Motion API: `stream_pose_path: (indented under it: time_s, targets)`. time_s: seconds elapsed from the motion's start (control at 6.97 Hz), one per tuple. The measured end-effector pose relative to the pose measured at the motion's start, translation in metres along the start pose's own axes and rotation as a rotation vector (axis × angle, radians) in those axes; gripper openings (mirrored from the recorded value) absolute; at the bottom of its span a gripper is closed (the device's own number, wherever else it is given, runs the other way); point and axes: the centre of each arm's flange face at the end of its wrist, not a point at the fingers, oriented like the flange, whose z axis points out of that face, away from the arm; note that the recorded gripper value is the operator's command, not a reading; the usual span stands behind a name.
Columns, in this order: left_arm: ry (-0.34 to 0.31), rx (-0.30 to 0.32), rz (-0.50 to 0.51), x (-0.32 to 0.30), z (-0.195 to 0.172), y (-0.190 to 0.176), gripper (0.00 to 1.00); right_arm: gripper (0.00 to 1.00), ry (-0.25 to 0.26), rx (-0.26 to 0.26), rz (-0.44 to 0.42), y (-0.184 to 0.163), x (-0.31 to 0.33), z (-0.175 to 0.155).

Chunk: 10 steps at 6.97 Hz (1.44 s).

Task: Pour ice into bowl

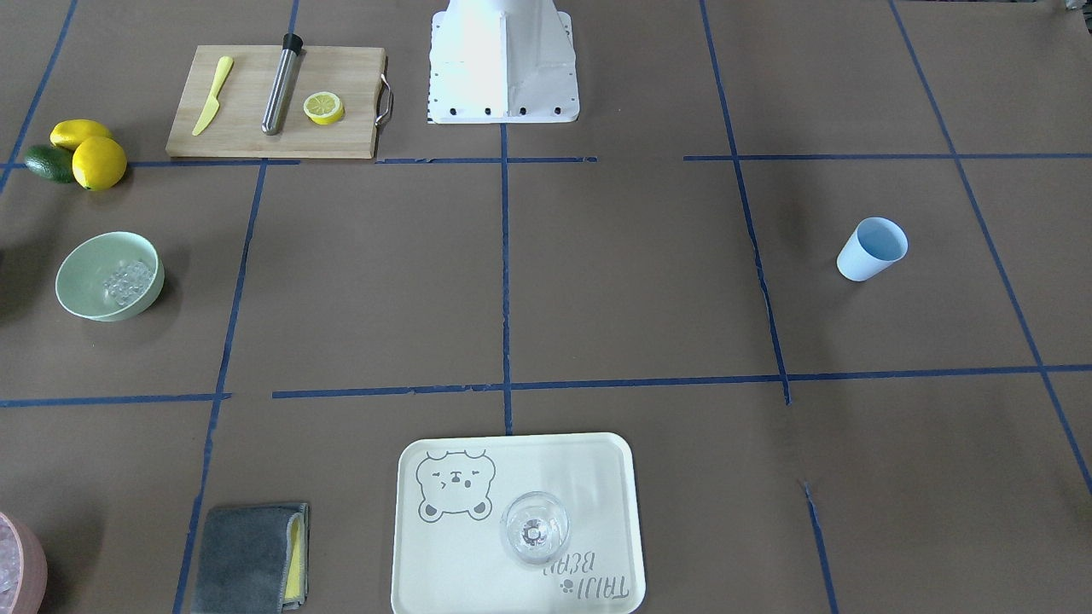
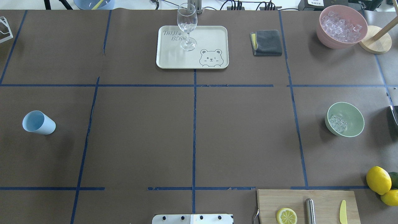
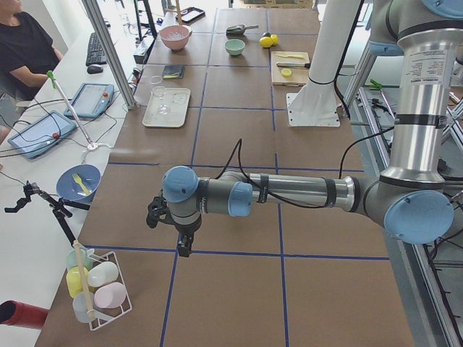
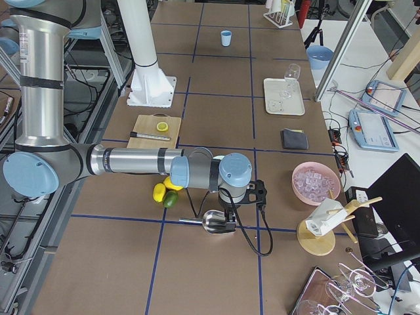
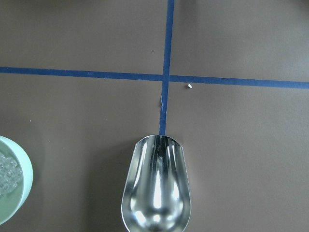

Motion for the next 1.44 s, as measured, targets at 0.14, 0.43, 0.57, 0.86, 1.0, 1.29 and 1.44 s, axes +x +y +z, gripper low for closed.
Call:
stream_pose_path:
  time_s: [0.14,0.43,0.57,0.86,1.0,1.29,1.44]
  targets:
    - [0.0,0.0,0.0,-0.0002,0.0002,0.0001,1.0,1.0,0.0,0.0,0.0,-0.0002,-0.0001,-0.0002]
    - [0.0,-0.001,0.0,-0.0003,0.0003,0.0001,1.0,1.0,0.003,0.019,-0.02,-0.0021,0.0005,0.0001]
    - [0.0,0.0,0.0,-0.0001,0.0001,-0.0002,1.0,1.0,0.004,0.029,-0.028,-0.0031,0.0028,0.0021]
    - [0.0,0.0,-0.002,-0.0003,0.0003,-0.0004,1.0,1.0,0.005,0.035,-0.032,-0.0039,0.0048,0.004]
    - [0.0,-0.001,-0.002,-0.0003,0.0003,-0.0004,1.0,1.0,0.005,0.036,-0.033,-0.0042,0.0048,0.0039]
    - [0.0,-0.001,-0.002,-0.0003,0.0003,-0.0003,1.0,1.0,0.005,0.037,-0.033,-0.0047,0.0045,0.0036]
    - [0.0,-0.001,-0.002,-0.0004,0.0004,-0.0002,1.0,1.0,0.005,0.038,-0.034,-0.0049,0.0042,0.0033]
